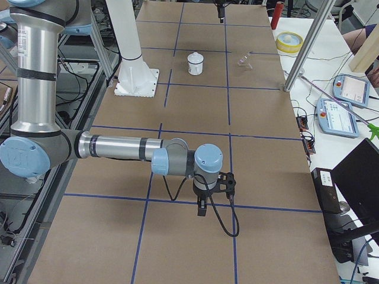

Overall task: Place funnel on cup
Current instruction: 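Move the left gripper over the white mug and grasp its lid knob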

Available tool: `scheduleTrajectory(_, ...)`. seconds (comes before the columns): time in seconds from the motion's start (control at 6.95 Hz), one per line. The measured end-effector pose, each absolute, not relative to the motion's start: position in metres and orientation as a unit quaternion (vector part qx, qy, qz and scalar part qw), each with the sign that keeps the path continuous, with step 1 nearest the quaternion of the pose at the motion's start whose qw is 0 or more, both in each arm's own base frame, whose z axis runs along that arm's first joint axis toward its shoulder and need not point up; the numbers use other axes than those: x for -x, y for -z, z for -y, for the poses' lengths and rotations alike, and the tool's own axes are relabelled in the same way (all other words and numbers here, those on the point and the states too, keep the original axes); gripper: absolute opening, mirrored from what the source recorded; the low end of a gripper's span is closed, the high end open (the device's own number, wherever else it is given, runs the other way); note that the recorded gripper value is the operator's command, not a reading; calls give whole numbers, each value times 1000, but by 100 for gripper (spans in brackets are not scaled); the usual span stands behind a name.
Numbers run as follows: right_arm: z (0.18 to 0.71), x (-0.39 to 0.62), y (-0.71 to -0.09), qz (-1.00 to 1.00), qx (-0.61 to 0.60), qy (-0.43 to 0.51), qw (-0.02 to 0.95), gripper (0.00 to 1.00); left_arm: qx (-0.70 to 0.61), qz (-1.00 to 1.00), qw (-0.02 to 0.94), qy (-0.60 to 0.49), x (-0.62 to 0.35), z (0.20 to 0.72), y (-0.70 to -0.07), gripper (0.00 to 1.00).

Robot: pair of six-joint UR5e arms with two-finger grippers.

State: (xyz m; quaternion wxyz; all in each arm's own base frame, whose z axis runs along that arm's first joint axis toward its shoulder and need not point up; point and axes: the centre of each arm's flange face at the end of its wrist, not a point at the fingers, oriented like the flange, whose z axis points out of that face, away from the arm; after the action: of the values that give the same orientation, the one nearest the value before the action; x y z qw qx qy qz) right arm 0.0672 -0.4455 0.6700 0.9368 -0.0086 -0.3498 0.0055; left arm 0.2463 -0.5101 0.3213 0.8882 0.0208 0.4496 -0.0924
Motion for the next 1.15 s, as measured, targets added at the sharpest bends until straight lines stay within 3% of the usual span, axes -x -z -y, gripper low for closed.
scheduleTrajectory(0.58,445,-67,-670,350,9,-5,937,100,70,-435,892,100,-379,453,-216,99)
scheduleTrajectory(1.15,445,-67,-670,350,9,-6,937,100,61,-412,900,128,-438,403,-202,96)
